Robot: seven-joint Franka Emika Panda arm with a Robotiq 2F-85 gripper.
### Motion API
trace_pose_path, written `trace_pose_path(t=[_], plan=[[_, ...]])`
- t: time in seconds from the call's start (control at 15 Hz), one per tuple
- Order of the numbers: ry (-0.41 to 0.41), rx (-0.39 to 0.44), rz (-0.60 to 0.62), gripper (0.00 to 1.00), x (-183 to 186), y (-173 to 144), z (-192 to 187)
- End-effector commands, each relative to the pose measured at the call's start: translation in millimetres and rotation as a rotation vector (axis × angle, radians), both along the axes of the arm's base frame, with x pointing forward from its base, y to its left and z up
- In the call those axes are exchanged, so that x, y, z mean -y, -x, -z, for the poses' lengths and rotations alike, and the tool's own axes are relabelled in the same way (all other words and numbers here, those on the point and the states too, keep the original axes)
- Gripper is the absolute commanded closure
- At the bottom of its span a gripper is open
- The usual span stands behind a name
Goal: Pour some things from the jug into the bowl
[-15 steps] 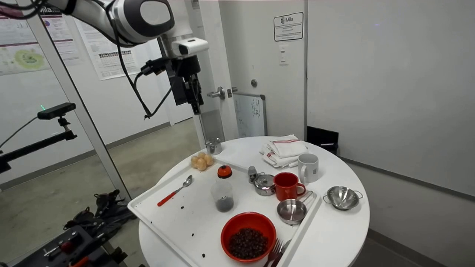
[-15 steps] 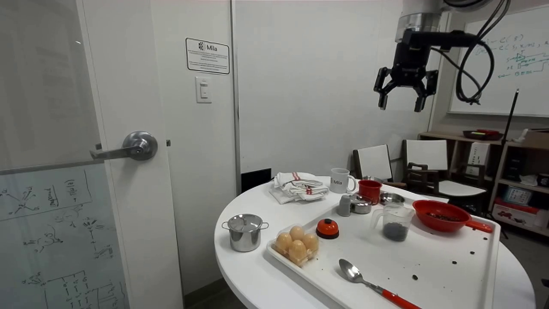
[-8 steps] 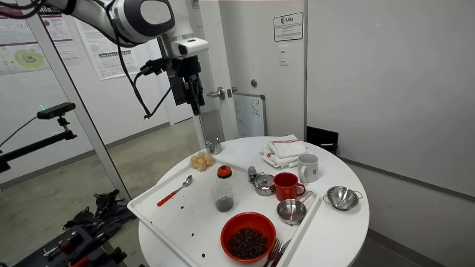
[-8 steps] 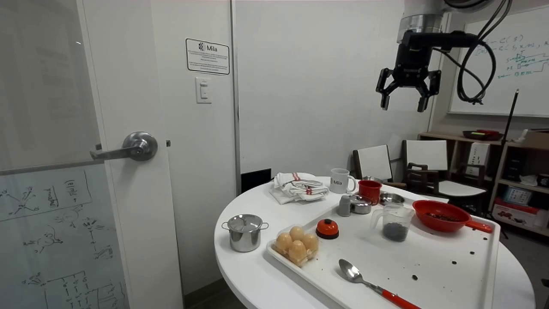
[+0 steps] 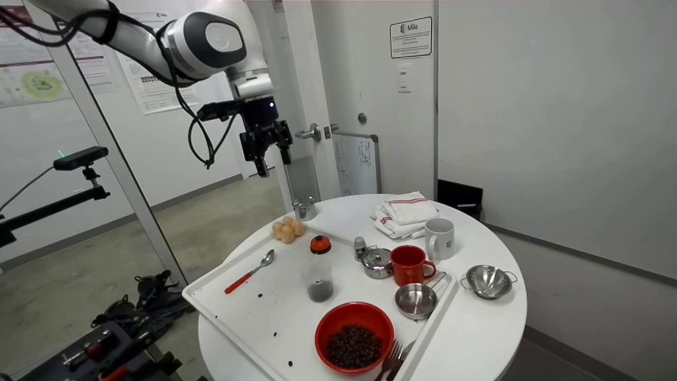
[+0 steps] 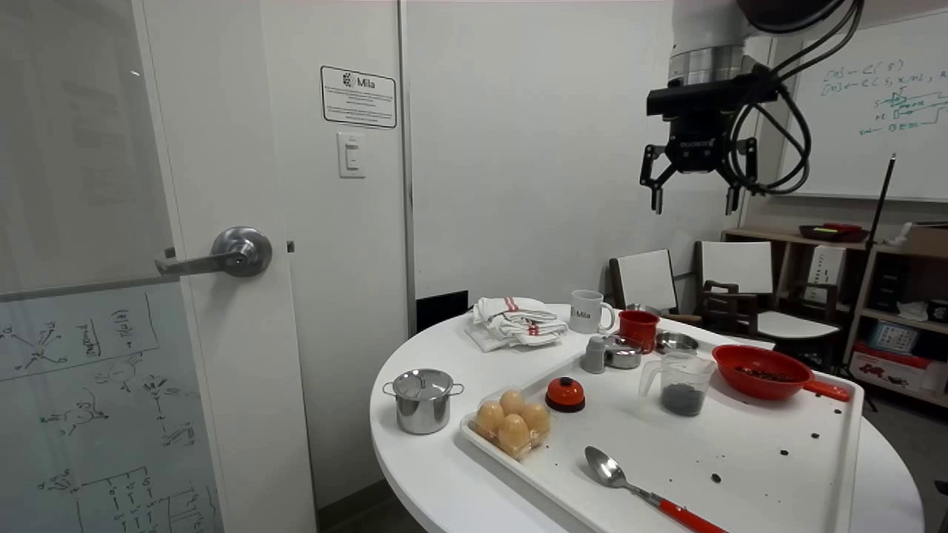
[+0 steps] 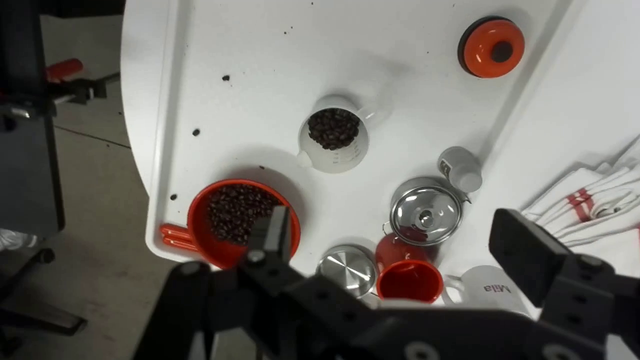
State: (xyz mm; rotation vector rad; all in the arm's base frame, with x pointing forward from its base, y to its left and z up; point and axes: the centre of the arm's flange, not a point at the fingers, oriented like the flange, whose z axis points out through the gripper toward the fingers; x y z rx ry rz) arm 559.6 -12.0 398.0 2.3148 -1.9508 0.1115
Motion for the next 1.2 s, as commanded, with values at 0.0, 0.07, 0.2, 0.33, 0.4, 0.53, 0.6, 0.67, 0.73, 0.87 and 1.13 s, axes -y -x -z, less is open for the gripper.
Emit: trace_pose_path(t=[0.0,0.07,0.2,0.33,0.4,0.53,0.6,0.67,0.73,0.87,1.13], plan=[[0.046,-0.055,0.187,0.0,-40,-21,24],[0.055,-0.068,0.238,0.0,-46,-20,34],[0.053,-0.076,0.349,0.0,-53,-13,58],[0.06,-0.073,0.458,0.0,-55,-7,81],[0.065,-0.065,0.51,0.0,-54,-5,90],[0.074,-0.048,0.615,0.0,-47,-3,107],[0.091,-0.024,0.661,0.0,-40,0,110],[0.073,-0.062,0.572,0.0,-45,-5,102],[0.076,-0.056,0.609,0.0,-40,-4,107],[0.079,-0.052,0.638,0.0,-35,-4,110],[0.06,-0.06,0.715,0.0,-41,-22,124]])
